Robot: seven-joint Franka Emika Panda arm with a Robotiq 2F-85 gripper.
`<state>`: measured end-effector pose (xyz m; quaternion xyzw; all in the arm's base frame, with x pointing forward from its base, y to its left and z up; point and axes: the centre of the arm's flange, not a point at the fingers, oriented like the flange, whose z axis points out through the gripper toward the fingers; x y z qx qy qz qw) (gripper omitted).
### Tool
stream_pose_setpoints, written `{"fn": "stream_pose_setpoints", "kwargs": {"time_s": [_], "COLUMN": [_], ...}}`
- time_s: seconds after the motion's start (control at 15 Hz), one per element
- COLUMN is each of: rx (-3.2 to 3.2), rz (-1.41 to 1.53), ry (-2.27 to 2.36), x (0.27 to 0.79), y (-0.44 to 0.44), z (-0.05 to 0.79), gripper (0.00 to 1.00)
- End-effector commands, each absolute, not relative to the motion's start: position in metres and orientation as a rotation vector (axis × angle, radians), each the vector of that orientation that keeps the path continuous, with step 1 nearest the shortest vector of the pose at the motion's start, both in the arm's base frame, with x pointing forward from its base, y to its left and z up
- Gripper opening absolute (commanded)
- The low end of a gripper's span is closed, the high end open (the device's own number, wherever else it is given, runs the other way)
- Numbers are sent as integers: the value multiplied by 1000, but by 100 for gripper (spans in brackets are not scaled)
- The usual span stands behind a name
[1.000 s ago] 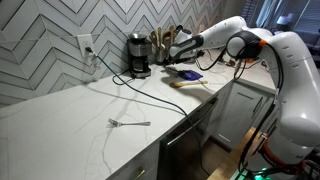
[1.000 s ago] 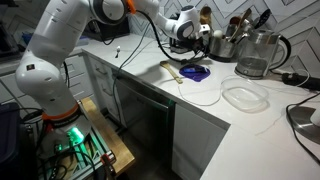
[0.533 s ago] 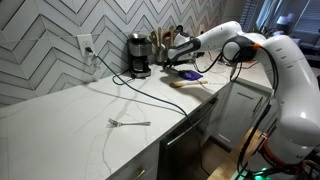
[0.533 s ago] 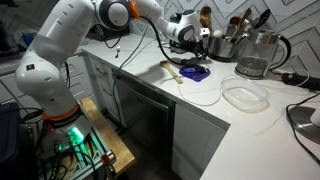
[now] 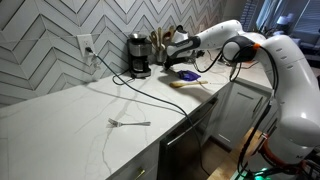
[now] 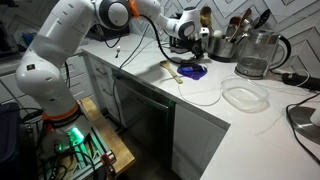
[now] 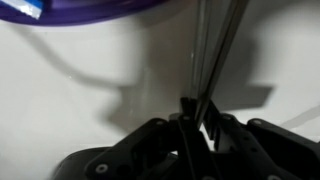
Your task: Move the kitchen tong forward and then put it in the cutlery holder.
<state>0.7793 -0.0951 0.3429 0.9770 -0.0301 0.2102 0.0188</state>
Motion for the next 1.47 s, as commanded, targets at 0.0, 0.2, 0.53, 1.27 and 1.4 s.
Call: {"fn": "stream_pose_setpoints", "kwargs": {"time_s": [0.0,0.2,0.53,1.27,1.4], "rx": [3038,3029,3057,3194,3240], "rz": [555,499,391,192,181], "ry": [-142,-164,-141,520,670], "x": [777,769,730,582,554], "y": [-91,-83,-65,-21,-13], "z": [351,364,395,444,450], "gripper": [0,1,2,2,2]}}
